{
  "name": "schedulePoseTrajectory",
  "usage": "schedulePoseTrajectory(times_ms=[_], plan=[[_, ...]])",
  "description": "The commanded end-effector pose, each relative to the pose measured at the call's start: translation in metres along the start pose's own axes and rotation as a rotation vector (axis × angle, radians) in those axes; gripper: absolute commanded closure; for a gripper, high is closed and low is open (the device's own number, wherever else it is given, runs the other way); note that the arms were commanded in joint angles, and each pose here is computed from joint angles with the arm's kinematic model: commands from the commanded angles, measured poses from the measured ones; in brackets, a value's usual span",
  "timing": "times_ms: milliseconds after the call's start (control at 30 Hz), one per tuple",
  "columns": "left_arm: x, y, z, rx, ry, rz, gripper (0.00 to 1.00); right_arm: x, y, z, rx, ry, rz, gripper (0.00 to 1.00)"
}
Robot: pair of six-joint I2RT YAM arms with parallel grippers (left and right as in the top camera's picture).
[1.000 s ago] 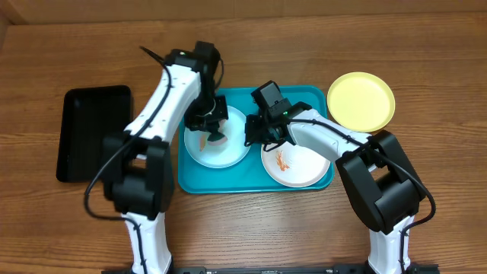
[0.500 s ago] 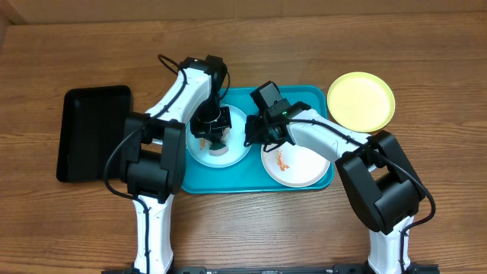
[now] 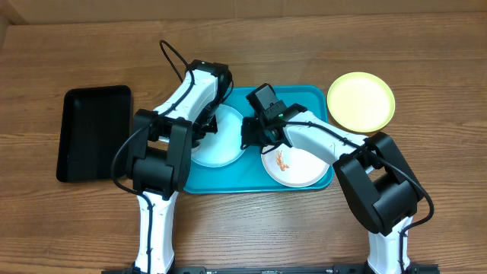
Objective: Clean dirty plates on tray and stack at the side
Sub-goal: 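Scrub the light-blue plate with the sponge in the left gripper, then keep scrubbing the light-blue plate, then lift the left gripper away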
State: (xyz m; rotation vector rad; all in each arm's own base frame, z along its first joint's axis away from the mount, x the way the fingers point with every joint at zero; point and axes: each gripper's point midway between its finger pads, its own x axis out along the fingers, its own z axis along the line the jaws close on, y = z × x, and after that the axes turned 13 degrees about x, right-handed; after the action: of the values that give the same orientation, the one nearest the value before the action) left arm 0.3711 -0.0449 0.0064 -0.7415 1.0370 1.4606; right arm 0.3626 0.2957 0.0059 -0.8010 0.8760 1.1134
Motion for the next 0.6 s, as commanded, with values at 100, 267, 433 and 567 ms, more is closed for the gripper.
schedulePoseTrajectory(times_ms=[100,267,433,567], plan=[[-0.002,-0.021,-0.096,-0.007,0.56,-0.005,0.96,0.002,-0.009,-0.025,0.015,0.08,-0.033,0.96],[-0.025,-0.032,-0.127,0.014,0.759,-0.047,0.96,0.002,-0.009,-0.025,0.015,0.082,-0.031,0.96],[-0.032,-0.029,-0.136,0.109,0.796,-0.076,0.96,0.002,-0.01,-0.024,0.013,0.076,-0.035,0.96],[-0.033,-0.027,-0.141,0.15,0.791,-0.087,0.96,0.003,-0.009,-0.023,0.013,0.074,-0.033,0.96]])
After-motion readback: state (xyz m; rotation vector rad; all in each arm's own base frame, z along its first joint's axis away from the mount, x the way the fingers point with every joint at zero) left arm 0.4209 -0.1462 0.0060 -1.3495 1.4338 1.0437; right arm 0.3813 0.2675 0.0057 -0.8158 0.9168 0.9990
